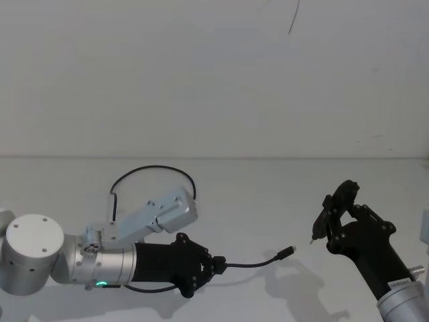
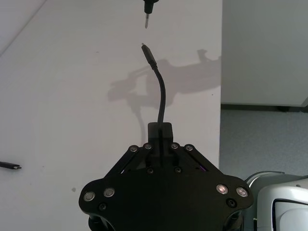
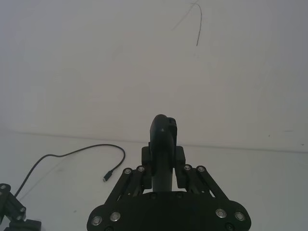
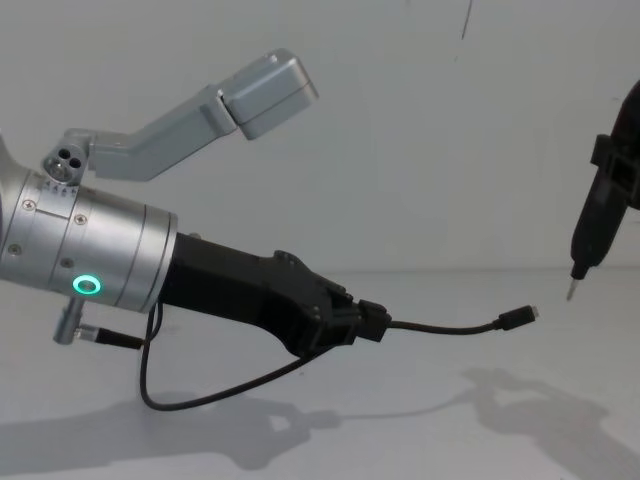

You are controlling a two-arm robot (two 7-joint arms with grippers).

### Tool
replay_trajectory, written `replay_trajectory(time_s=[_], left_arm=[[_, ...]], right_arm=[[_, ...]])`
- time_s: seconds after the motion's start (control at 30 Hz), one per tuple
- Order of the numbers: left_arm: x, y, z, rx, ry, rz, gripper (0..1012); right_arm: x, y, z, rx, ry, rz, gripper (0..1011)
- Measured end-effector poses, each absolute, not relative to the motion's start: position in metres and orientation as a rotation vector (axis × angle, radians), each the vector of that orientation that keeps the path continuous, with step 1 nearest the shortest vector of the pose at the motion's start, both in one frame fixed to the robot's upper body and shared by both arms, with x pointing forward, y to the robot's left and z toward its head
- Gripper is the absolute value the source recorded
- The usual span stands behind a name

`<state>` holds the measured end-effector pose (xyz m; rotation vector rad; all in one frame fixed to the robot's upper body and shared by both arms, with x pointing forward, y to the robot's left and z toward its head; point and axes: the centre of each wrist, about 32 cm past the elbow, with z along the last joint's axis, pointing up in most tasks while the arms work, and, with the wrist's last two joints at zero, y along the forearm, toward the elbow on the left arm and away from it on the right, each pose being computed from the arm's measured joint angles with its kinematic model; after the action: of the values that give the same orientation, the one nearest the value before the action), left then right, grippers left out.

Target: Pick up the data cable with the one hand.

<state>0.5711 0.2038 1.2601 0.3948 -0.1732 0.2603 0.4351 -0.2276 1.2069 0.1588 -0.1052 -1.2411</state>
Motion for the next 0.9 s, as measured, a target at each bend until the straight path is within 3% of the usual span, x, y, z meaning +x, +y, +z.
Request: replay_trajectory(time_s=[0.9], left_arm=[[0.571,0.2042,1.2603,0.395,-0.174,0.26,36]], right_arm=[[0.4401,-0.2246,1.2044,0.21,-0.037,-1.213,263]])
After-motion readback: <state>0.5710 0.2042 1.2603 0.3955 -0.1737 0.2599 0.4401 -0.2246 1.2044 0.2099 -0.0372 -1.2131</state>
